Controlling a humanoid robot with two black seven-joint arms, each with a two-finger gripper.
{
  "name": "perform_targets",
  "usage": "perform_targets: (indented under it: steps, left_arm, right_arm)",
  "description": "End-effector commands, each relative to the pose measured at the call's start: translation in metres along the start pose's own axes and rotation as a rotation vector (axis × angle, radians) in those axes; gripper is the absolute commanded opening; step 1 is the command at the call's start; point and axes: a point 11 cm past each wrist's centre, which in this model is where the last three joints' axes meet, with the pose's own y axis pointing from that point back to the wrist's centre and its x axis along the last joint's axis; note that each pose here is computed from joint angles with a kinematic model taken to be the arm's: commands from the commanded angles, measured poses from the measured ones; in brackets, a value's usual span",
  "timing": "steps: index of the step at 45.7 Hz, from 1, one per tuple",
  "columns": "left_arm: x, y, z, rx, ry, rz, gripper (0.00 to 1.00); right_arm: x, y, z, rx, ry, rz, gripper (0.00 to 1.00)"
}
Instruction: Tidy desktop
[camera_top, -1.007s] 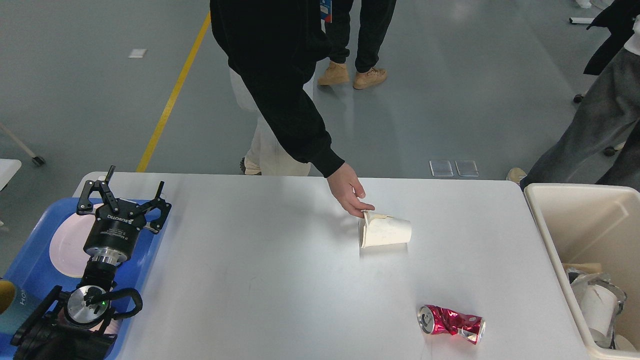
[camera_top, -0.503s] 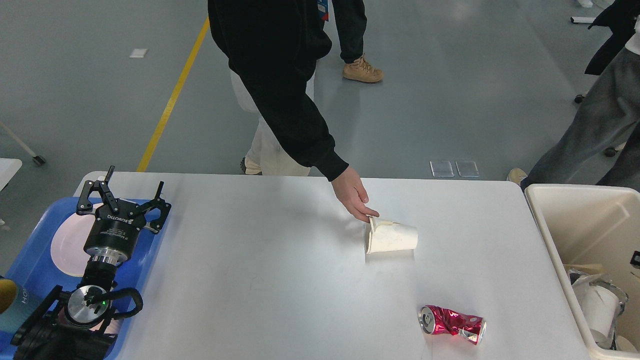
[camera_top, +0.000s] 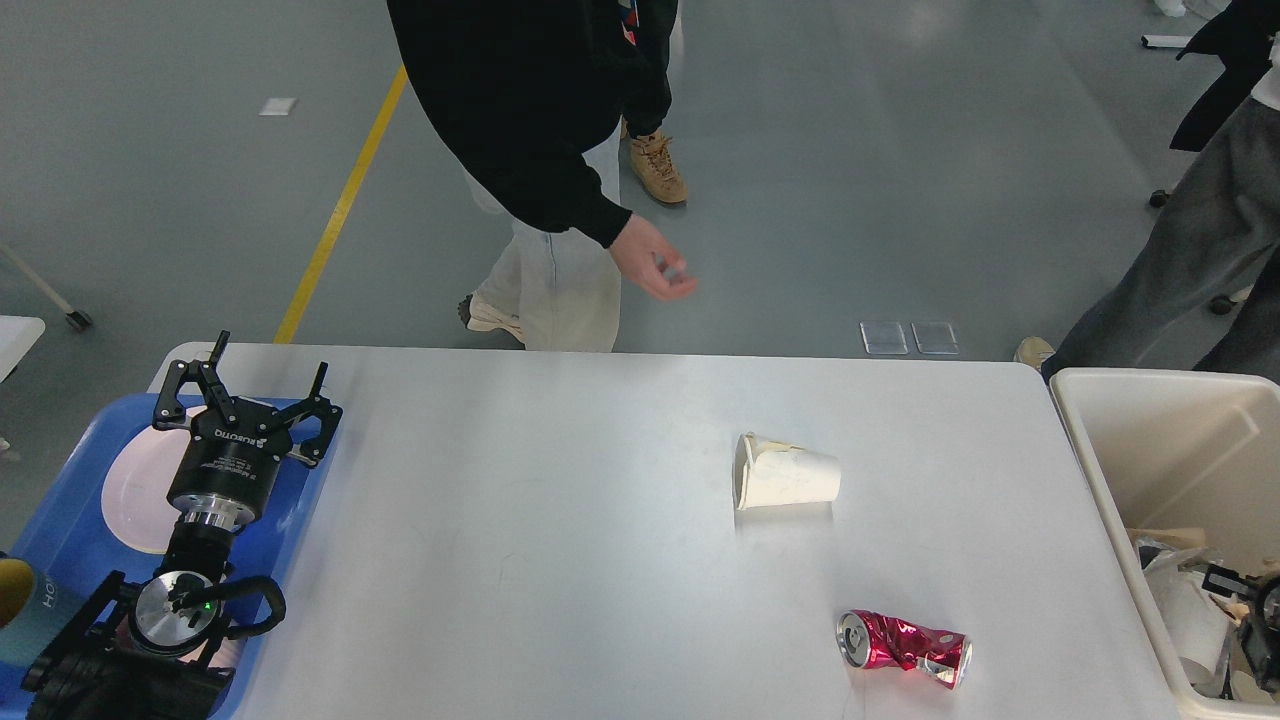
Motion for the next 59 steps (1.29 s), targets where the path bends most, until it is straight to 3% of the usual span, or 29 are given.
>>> perform_targets:
  steps: [1, 30, 40, 47, 59]
  left_arm:
    - [0.0, 0.0, 0.0, 0.001, 0.0, 0.0, 0.96]
    - [0.0, 0.0, 0.0, 0.001, 0.0, 0.0, 0.96]
    - [0.0, 0.0, 0.0, -0.001, 0.0, 0.0, 0.96]
    - [0.0, 0.0, 0.0, -0.001, 0.0, 0.0, 0.96]
    - [0.0, 0.0, 0.0, 0.001, 0.0, 0.0, 0.96]
  right_arm:
    - [-0.007, -0.001, -0.005, 0.01, 0.005, 0.038, 0.99]
    - [-0.004, -0.001, 0.0, 0.001, -0.054, 0.006, 1.0]
    - [0.056, 0.013, 0.041, -0.087, -0.104, -0.098, 1.0]
    - [0.104, 0.046, 0.048, -0.14, 0.008, -0.166, 1.0]
    - [0.173, 0.15, -0.001, -0.136, 0.211, -0.222, 1.0]
